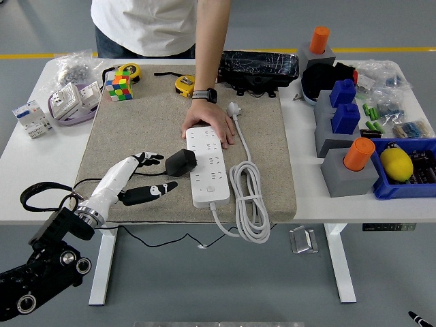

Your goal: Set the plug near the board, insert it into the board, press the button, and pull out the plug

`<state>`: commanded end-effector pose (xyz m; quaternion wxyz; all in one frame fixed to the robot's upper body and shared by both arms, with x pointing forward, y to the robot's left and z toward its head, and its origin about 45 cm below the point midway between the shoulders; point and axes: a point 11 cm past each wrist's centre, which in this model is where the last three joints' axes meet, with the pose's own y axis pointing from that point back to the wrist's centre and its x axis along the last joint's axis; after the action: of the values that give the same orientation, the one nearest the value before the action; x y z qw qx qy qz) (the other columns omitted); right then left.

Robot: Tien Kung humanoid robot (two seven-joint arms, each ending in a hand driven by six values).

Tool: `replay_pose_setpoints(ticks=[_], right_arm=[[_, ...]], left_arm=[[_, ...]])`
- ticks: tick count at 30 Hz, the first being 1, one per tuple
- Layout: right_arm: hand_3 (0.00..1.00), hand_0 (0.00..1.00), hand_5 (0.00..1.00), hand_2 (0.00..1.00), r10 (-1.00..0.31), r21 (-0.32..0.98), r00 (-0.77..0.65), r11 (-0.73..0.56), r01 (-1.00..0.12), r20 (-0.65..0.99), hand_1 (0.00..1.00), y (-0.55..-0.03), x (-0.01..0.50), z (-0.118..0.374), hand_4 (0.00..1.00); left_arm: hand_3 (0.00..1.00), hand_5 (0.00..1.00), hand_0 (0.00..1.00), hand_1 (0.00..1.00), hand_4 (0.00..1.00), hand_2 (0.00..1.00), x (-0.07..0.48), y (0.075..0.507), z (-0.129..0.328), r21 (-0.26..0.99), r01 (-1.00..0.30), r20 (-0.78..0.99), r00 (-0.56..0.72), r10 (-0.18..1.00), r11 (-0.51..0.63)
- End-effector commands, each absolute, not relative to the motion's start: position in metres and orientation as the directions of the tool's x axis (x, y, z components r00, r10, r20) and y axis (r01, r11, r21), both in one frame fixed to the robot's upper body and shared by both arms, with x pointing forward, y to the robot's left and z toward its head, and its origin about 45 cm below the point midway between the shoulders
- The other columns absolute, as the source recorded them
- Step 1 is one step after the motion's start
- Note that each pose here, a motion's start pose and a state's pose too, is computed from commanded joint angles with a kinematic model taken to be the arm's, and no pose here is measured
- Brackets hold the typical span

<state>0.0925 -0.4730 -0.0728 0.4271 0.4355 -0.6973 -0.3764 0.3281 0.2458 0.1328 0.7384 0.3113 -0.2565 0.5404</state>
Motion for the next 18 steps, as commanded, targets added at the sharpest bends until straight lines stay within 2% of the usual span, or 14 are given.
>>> replay_pose_setpoints(ticks=[18], right_arm=[[0.571,0.622,0.586,0.641,-0.93,0.898,-0.254,0.334,-0.285,0.266,0.67,-0.472,0.093,-0.073,0.977]], left_arm=[[0.804,0.64,0.799,0.825,0.836,0.809,0.342,0.215,0.137,0.179,-0.941,0.711,0.326,0.623,0.287]])
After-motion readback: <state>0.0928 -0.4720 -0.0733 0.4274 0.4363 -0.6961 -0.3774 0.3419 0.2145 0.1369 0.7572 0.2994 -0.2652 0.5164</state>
